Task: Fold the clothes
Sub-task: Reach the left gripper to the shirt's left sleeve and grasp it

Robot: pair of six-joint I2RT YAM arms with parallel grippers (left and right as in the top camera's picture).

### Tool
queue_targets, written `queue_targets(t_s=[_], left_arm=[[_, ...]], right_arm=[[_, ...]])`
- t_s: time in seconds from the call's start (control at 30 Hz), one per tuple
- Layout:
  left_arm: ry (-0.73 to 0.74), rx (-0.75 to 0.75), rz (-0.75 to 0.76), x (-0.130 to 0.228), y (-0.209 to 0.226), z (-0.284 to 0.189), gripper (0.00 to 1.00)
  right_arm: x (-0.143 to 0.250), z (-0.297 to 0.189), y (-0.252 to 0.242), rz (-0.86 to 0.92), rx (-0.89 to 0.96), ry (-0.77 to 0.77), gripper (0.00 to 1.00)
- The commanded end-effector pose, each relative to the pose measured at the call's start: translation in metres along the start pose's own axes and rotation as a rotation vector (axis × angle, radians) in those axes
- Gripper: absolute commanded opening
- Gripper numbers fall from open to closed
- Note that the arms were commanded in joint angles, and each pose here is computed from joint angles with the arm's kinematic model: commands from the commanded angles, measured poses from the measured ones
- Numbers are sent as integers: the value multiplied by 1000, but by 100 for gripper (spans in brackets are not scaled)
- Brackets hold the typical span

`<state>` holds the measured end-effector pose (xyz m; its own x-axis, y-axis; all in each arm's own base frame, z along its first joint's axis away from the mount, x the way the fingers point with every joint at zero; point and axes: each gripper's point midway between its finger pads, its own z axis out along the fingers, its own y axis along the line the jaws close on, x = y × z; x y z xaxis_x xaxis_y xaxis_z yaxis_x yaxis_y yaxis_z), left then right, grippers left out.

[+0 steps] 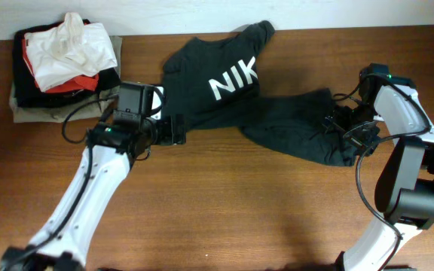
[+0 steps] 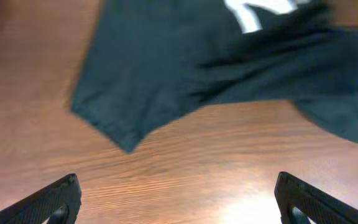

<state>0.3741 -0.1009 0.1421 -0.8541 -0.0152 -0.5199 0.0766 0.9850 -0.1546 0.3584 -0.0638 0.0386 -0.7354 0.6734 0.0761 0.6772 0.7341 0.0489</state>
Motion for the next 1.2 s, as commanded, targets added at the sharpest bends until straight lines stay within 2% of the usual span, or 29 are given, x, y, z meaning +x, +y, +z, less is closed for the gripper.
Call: queue_targets(t_s=[0.0, 0.17, 0.33, 0.73, 0.8, 0.87, 1.17], left_arm=[[58, -147, -72, 9, 25, 31, 99], [171, -232, -92, 37, 43, 76, 99], [163, -272, -87, 37, 52, 99, 99], [97, -321, -99, 25, 66, 121, 99], [93, -338, -97, 25, 68, 120, 98], [95, -338, -96, 25, 68, 121, 93], [163, -356, -89, 47, 74, 143, 91]], right_arm=[[0, 0, 2, 1, -2, -1, 99], [0, 0, 2, 1, -2, -1, 99], [0, 0, 2, 1, -3, -3, 99], [-2, 0, 2, 0, 0, -12, 99], [-2, 0, 2, 0, 0, -12, 99], [-2, 0, 2, 0, 0, -12, 99], [-2, 0, 2, 0, 0, -12, 99]])
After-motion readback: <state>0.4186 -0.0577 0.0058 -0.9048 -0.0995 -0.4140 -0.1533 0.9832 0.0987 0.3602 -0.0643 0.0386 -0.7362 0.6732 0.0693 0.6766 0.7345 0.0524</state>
